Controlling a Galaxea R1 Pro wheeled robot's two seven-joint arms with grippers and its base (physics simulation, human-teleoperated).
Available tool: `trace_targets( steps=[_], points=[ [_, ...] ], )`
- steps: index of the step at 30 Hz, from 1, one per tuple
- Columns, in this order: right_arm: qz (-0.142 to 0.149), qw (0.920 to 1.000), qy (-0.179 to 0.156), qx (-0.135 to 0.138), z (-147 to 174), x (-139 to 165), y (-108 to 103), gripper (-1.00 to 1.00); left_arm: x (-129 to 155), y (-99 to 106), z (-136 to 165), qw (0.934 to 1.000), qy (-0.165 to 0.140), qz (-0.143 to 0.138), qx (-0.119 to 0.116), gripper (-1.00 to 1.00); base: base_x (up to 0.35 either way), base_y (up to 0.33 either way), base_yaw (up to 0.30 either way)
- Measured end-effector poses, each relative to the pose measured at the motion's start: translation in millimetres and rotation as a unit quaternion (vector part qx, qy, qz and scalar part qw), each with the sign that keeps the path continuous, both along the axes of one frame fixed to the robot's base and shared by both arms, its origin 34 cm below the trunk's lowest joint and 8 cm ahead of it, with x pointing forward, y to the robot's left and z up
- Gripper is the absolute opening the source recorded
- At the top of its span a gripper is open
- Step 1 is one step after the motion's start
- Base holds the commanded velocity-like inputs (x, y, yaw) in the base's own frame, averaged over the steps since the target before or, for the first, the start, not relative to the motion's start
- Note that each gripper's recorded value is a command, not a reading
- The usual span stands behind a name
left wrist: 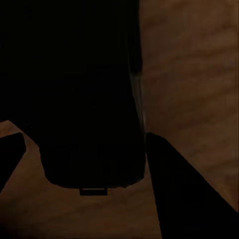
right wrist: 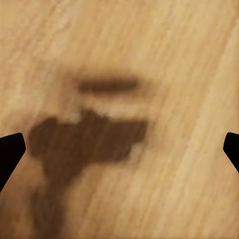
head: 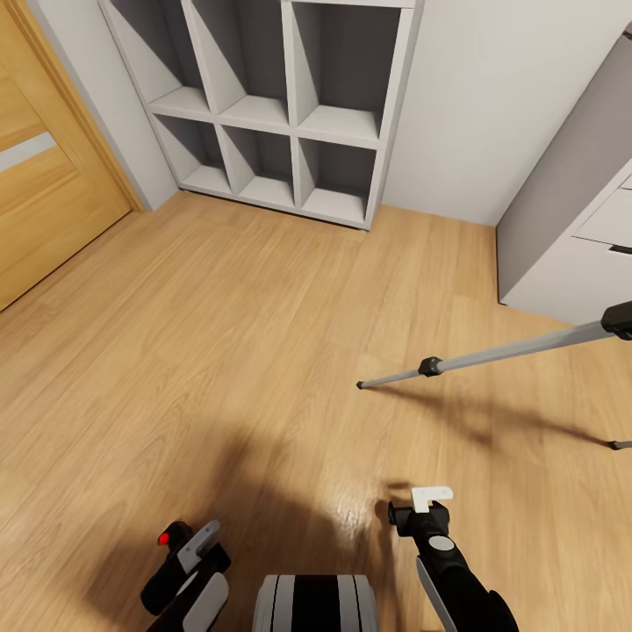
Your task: Attach the digital camera to the camera tripod in the bedroom.
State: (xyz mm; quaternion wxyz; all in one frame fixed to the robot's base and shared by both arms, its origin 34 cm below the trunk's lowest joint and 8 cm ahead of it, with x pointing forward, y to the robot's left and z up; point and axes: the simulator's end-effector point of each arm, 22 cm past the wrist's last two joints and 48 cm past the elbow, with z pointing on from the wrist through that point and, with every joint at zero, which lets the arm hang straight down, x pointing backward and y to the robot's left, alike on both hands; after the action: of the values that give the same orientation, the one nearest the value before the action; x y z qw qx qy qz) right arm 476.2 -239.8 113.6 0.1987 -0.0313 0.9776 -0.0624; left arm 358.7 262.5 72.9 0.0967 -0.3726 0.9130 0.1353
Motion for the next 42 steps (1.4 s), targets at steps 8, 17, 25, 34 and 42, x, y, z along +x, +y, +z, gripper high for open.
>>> trace_targets(
  steps=[8, 17, 25, 34, 42],
  points=[
    [0.000, 1.0000, 0.000, 0.000, -0.1, -0.3, 0.0, 1.00, 3.1, 0.7, 0.7, 1.0000, -0.004, 0.002, 0.000, -1.00, 0.000, 0.000, 0.000],
    [-0.002, 1.0000, 0.000, 0.001, 0.1, 0.0, -0.7, 1.00, 159.4, -15.7, 65.8, 0.9851, -0.166, -0.044, -0.007, -1.00, 0.000, 0.000, 0.000],
    [-0.003, 1.0000, 0.000, 0.002, -0.1, -0.3, 0.0, 1.00, 238.3, -75.7, 141.7, 0.9590, -0.194, -0.206, -0.019, -1.00, 0.000, 0.000, 0.000],
    [-0.003, 1.0000, 0.000, 0.003, -0.2, -0.4, 0.4, 1.00, 250.5, -78.1, 161.3, 0.9544, -0.197, -0.224, -0.010, -1.00, 0.000, 0.000, 0.000],
    [-0.003, 1.0000, -0.001, 0.005, 0.0, 0.4, 0.7, 1.00, 248.8, -80.4, 160.5, 0.9553, -0.193, -0.223, -0.013, -1.00, 0.000, 0.000, 0.000]
  ],
)
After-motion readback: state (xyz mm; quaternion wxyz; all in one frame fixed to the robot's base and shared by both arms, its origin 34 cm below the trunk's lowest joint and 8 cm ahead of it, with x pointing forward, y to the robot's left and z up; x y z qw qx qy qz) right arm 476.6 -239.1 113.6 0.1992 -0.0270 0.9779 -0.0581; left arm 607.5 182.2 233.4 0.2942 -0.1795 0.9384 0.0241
